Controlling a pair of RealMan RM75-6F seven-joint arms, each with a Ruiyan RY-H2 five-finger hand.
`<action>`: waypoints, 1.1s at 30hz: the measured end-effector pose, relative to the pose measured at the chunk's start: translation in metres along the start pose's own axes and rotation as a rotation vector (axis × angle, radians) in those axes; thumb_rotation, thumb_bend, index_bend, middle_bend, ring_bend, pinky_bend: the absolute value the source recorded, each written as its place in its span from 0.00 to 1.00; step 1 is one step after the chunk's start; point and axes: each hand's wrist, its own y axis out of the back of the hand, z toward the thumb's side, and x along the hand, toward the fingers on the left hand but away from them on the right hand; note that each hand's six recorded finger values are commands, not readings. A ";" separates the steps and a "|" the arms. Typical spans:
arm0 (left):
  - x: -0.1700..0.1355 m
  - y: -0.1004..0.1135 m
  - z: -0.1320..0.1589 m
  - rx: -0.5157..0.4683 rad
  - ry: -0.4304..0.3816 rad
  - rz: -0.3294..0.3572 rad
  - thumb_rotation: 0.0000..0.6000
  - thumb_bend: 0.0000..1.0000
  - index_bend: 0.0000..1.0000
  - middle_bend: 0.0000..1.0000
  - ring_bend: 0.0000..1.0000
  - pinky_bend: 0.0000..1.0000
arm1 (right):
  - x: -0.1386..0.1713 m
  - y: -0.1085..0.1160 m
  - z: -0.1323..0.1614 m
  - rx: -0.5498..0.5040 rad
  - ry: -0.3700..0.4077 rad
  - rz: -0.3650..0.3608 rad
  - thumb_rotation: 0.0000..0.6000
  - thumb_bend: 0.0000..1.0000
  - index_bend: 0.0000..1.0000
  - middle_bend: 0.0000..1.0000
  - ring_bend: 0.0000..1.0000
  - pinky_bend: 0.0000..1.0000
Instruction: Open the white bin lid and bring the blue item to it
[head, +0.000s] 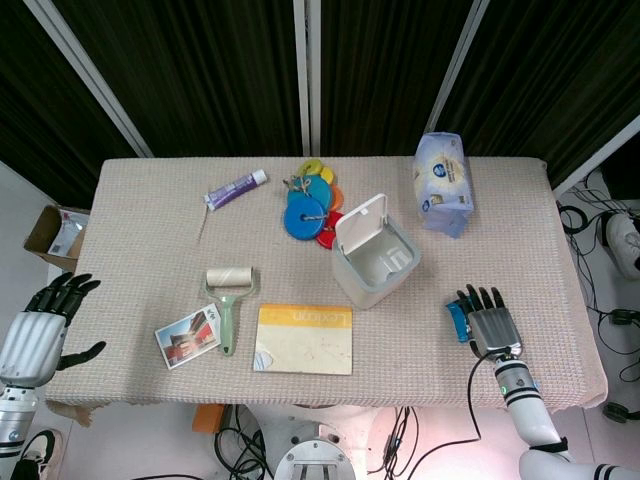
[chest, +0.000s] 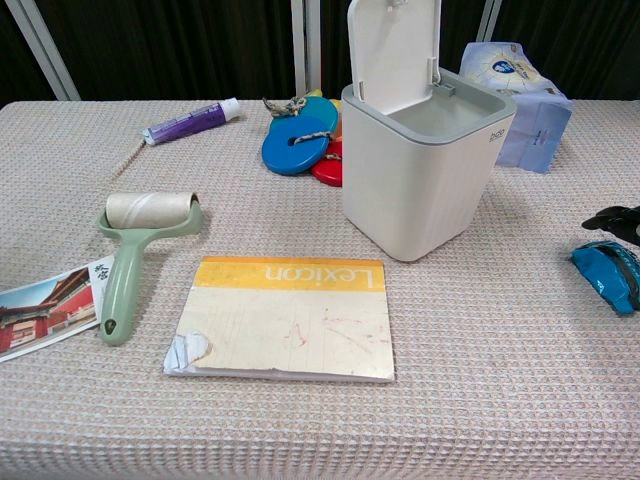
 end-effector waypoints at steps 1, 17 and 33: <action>0.000 -0.001 0.000 0.000 0.001 -0.003 1.00 0.03 0.18 0.14 0.09 0.23 | -0.001 0.000 0.000 -0.004 0.002 -0.007 1.00 0.21 0.00 0.07 0.00 0.14; 0.003 -0.004 0.000 0.002 0.001 -0.009 1.00 0.03 0.18 0.14 0.09 0.23 | -0.008 0.000 0.004 -0.057 0.040 -0.066 1.00 0.30 0.43 0.39 0.35 0.57; 0.003 -0.003 -0.001 -0.002 0.000 -0.008 1.00 0.03 0.18 0.14 0.09 0.23 | 0.006 0.039 -0.004 -0.122 0.049 -0.260 1.00 0.38 0.67 0.54 0.52 0.73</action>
